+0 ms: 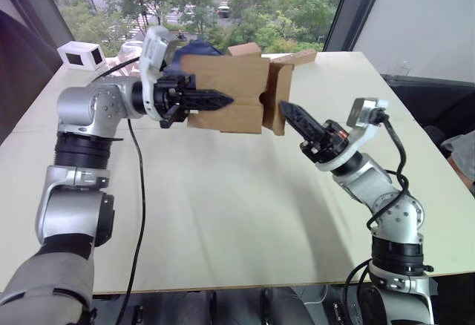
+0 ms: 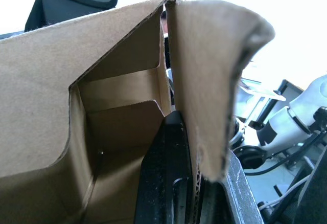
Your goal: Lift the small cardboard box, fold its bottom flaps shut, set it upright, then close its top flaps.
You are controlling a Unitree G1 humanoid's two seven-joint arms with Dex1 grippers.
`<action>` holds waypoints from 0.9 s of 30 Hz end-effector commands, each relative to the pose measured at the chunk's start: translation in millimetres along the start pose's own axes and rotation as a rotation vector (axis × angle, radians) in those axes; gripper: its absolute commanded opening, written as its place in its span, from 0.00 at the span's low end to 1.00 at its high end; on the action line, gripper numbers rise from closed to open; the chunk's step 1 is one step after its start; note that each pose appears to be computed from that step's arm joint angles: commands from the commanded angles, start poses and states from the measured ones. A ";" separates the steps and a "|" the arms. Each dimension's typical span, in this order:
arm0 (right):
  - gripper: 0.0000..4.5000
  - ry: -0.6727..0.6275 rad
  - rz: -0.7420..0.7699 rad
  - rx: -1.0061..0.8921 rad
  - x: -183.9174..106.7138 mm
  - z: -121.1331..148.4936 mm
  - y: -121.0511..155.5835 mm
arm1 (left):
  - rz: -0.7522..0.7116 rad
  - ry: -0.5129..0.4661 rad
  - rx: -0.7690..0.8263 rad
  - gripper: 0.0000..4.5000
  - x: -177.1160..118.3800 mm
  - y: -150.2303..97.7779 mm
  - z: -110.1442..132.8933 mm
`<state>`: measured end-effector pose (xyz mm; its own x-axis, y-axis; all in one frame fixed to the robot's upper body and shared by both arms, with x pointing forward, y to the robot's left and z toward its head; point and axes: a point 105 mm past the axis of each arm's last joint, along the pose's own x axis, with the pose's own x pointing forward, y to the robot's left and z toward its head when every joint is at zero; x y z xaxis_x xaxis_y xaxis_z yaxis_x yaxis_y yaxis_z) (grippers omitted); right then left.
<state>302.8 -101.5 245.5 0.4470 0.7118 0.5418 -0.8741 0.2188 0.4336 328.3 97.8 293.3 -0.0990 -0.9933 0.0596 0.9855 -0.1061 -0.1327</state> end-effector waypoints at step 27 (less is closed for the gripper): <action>0.27 -0.125 0.026 0.036 31.6 -16.8 26.6 | 0.002 -0.086 0.063 0.00 6.5 1.0 11.5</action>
<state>300.0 -70.8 252.8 0.4898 0.6220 0.6109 -0.8549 0.2053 0.4764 333.0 92.5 295.0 -0.0735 -0.9909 0.1129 0.9897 -0.0864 -0.1140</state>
